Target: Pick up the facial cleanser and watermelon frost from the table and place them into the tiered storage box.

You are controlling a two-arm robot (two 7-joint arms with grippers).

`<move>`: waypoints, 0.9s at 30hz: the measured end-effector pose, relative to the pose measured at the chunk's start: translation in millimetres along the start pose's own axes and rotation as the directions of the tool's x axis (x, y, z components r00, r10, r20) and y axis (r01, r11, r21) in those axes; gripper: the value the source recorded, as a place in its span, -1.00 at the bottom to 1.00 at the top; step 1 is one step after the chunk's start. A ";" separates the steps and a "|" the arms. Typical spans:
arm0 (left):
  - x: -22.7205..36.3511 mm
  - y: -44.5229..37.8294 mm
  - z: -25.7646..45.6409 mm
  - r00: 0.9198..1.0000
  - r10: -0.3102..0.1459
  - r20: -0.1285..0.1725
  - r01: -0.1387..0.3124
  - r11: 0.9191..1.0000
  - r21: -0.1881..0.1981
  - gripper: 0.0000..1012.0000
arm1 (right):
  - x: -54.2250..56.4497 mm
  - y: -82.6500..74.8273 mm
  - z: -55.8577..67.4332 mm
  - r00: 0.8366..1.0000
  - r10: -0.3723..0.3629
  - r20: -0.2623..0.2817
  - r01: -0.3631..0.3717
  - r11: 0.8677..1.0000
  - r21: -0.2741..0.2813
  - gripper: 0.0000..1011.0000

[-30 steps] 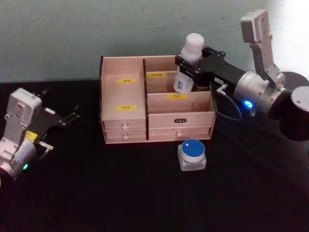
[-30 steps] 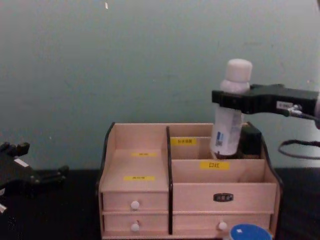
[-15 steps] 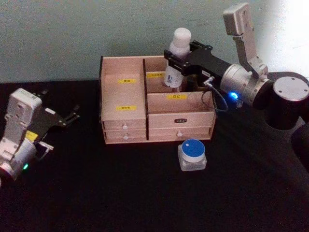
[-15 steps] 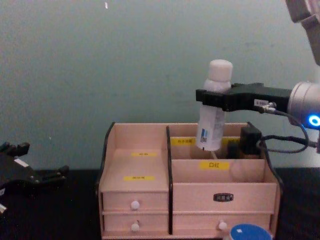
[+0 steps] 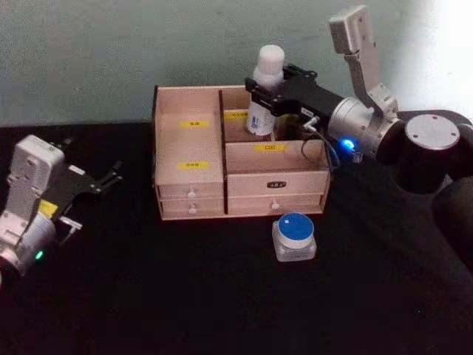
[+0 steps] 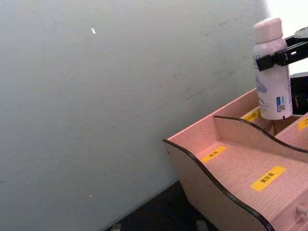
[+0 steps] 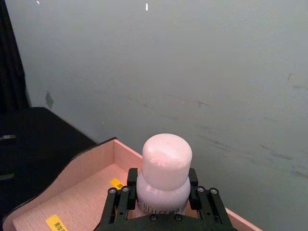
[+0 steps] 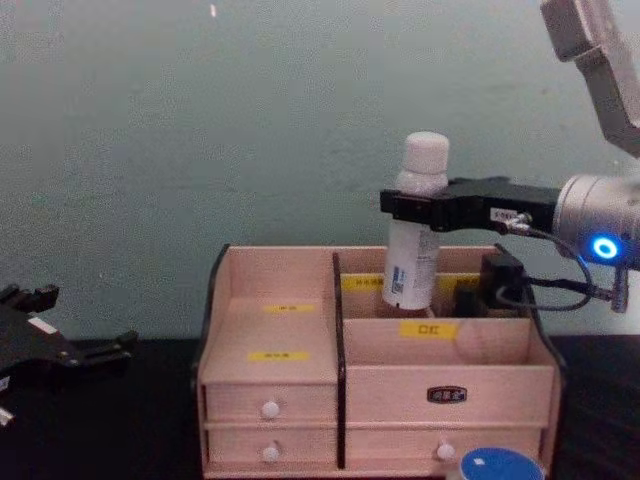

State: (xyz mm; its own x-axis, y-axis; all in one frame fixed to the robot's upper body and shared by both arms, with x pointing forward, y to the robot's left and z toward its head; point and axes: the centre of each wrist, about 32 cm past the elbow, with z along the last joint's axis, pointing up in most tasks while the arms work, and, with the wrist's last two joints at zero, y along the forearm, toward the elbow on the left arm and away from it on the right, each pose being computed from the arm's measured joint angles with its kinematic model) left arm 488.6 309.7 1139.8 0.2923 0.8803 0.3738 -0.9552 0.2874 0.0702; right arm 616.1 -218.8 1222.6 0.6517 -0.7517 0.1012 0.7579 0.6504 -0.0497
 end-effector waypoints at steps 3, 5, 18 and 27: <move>0.0 0.0 0.0 1.000 0.000 0.000 0.000 1.000 0.000 0.98 | -0.6 2.7 -1.5 1.000 0.007 -0.001 -0.007 1.000 0.001 0.19; 0.0 0.0 0.0 1.000 0.000 0.000 0.000 1.000 0.000 0.98 | -0.9 3.9 -2.2 1.000 0.010 -0.001 -0.010 1.000 0.000 0.19; 0.0 0.0 0.0 1.000 0.000 0.000 0.000 1.000 0.000 0.98 | -3.6 10.9 -9.2 1.000 0.023 -0.004 -0.024 1.000 -0.020 0.19; 0.0 0.0 0.0 1.000 0.000 0.000 0.000 1.000 0.000 0.98 | -5.7 14.8 -18.0 1.000 0.024 -0.008 -0.024 0.999 -0.049 0.19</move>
State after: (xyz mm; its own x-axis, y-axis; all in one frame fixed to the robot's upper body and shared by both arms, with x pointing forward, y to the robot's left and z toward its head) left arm 488.6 309.7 1139.8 0.2923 0.8803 0.3737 -0.9553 0.2873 0.0703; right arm 624.1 -206.8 1203.4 0.6699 -0.7367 0.0922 0.7423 0.6625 -0.1004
